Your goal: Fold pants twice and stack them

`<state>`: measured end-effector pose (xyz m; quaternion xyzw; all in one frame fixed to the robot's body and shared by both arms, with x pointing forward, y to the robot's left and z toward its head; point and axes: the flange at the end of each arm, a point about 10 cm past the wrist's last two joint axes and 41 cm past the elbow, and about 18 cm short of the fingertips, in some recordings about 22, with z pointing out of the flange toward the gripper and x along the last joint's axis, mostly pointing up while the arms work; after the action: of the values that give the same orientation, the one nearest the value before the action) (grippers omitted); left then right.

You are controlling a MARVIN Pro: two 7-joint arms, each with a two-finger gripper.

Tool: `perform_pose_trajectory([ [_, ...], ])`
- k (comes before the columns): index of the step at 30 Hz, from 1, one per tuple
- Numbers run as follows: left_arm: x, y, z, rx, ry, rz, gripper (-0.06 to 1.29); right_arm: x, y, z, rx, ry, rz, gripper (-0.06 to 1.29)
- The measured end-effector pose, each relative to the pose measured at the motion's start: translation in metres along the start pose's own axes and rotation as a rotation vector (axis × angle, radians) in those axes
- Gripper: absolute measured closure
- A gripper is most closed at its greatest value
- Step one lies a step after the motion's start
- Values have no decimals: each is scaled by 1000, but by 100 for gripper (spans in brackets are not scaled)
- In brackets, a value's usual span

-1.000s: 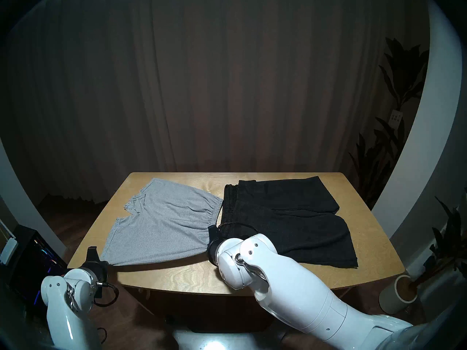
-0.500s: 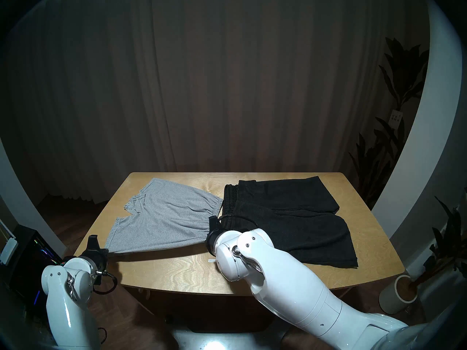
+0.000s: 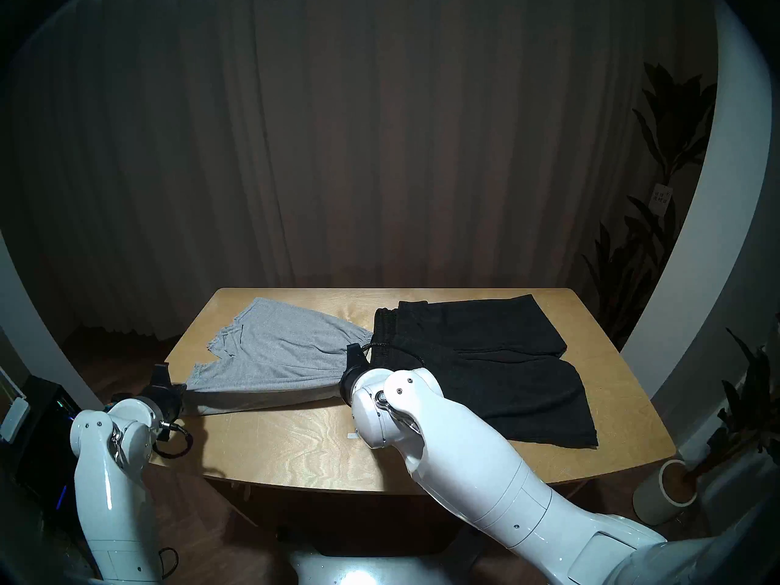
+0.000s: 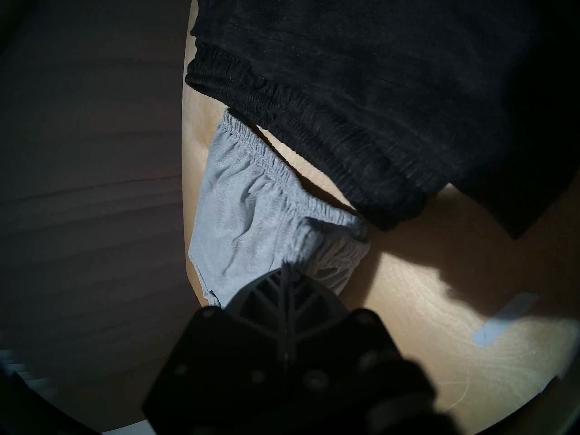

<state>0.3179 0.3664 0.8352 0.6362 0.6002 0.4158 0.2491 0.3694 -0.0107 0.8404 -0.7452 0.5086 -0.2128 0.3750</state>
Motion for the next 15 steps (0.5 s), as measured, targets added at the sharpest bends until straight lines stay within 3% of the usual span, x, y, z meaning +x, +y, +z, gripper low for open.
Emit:
perform_pose_trajectory([
  [8, 5, 24, 24, -48, -42, 65, 126, 1, -10, 15, 20, 40, 14, 126],
  [15, 9, 33, 45, -60, -70, 105, 126, -2, -15, 26, 31, 66, 21, 126],
])
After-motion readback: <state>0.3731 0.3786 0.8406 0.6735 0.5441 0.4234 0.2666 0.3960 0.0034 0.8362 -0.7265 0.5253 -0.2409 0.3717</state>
